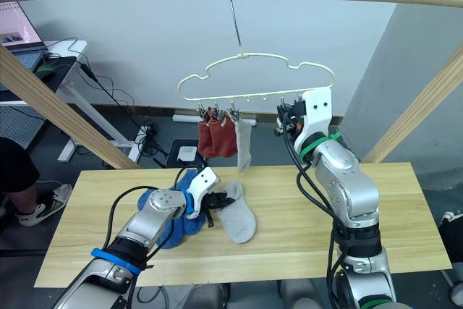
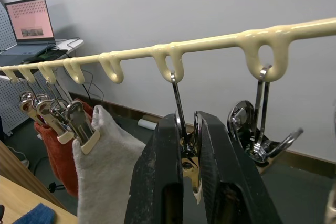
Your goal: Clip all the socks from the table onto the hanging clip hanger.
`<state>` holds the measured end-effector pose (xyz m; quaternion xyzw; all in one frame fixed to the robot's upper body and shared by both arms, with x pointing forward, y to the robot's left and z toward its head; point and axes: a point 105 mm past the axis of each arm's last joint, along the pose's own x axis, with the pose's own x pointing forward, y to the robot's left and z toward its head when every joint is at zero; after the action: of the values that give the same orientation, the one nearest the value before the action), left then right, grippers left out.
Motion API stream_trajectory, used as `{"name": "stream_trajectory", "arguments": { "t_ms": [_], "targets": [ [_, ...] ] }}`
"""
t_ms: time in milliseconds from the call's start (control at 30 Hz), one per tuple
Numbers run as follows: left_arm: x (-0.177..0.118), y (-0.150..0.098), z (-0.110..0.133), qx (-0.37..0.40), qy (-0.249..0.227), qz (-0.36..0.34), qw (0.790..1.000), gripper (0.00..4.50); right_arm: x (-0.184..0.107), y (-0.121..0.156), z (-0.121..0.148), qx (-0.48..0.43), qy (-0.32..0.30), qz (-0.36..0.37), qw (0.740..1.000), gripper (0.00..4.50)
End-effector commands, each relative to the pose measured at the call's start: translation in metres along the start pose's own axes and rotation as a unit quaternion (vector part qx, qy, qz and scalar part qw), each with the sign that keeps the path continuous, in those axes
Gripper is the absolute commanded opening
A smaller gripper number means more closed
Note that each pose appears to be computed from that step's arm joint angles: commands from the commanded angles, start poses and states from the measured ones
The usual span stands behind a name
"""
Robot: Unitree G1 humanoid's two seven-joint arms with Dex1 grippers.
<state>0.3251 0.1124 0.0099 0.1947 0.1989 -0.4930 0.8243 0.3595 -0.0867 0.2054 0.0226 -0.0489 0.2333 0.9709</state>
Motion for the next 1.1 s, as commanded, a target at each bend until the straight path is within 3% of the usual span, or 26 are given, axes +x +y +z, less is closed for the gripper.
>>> {"name": "stream_trajectory", "arguments": {
  "t_ms": [33,167,300,467,600,1100],
  "targets": [
    [-0.009,-0.006,0.037,0.015,-0.094,-0.038,0.995,0.00,-0.007,-0.005,0.006,-0.001,-0.011,-0.003,1.000,0.10],
    [-0.027,-0.019,0.077,0.056,-0.176,-0.113,0.976,0.00,-0.012,-0.005,0.003,0.044,0.017,0.036,0.998,0.10],
    [-0.040,-0.023,0.101,0.095,-0.213,-0.150,0.961,0.00,-0.022,0.000,0.001,0.115,0.058,0.096,0.987,0.10],
    [-0.043,-0.019,0.108,0.157,-0.205,-0.158,0.953,0.00,-0.033,0.004,0.004,0.202,0.093,0.143,0.965,0.10],
    [-0.042,-0.014,0.116,0.165,-0.213,-0.156,0.950,0.00,-0.035,0.010,0.010,0.243,0.098,0.165,0.951,0.10],
    [-0.033,-0.004,0.145,0.172,-0.246,-0.143,0.943,0.00,-0.035,0.017,0.013,0.256,0.106,0.166,0.946,0.10]
  ]
}}
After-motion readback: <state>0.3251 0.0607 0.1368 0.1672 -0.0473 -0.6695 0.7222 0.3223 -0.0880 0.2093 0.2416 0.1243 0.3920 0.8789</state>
